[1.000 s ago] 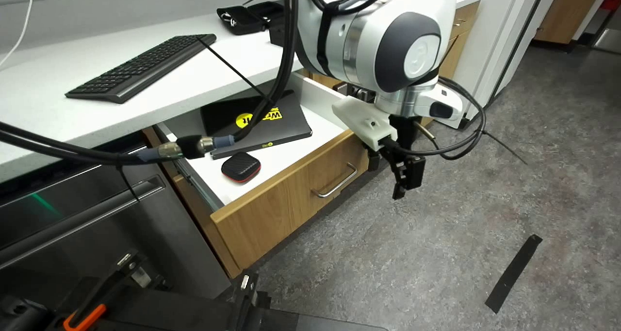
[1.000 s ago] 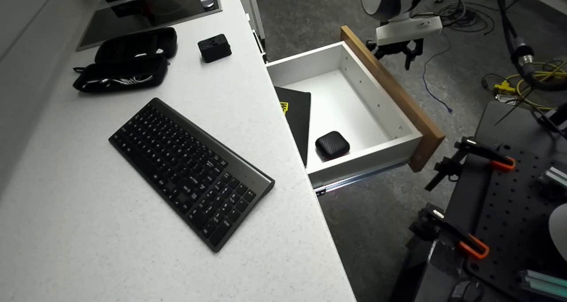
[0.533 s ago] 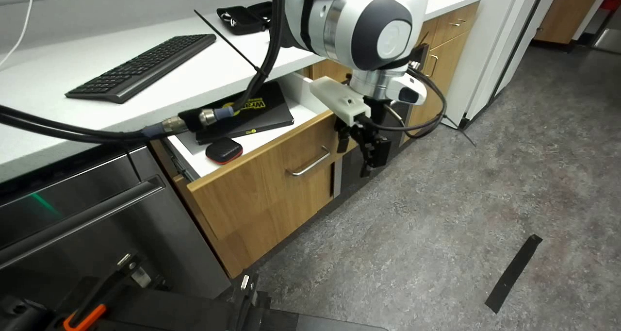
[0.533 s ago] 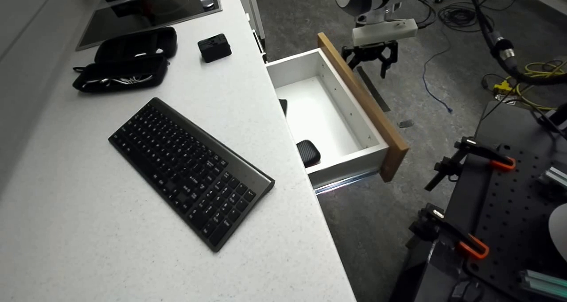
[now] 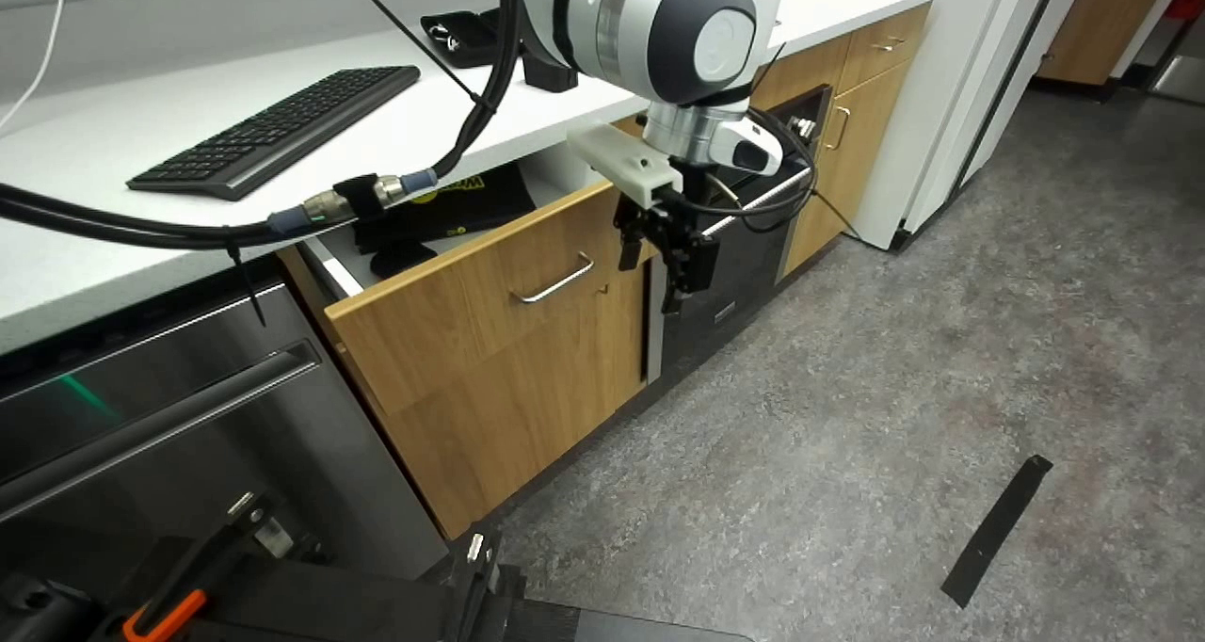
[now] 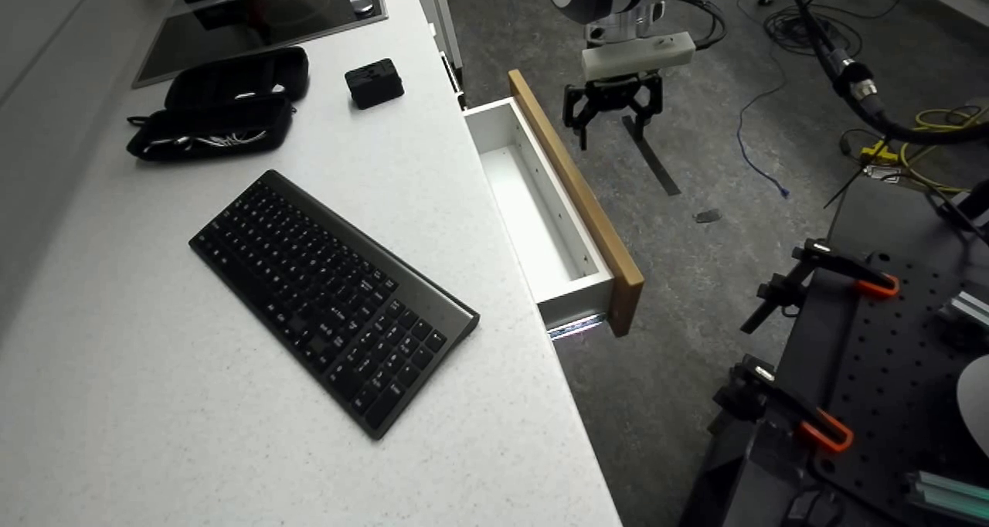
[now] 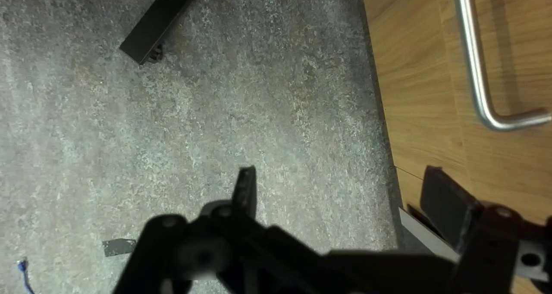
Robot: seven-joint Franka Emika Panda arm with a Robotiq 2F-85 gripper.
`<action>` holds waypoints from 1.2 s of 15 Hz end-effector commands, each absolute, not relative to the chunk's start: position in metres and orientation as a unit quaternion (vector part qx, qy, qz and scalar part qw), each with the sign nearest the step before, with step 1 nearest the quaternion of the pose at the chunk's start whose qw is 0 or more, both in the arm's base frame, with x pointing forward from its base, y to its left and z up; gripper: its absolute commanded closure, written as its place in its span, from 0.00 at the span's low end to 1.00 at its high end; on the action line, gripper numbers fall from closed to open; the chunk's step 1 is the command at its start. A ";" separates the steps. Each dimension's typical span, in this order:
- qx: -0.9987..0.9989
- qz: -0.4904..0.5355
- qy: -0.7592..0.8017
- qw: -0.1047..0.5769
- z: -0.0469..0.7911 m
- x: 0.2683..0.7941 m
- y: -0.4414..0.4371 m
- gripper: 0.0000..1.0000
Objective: Close the drawer at the left of the oven
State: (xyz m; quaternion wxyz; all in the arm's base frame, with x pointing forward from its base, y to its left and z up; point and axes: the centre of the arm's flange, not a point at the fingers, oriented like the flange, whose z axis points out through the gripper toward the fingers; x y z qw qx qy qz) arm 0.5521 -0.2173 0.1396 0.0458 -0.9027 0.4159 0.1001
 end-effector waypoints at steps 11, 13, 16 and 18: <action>-0.895 0.093 0.425 0.096 0.118 0.592 -0.199 0.00; -0.897 0.093 0.417 0.112 0.120 0.599 -0.186 0.00; -0.901 0.095 0.402 0.131 0.119 0.608 -0.168 0.00; -0.904 0.104 0.390 0.145 0.116 0.618 -0.153 0.00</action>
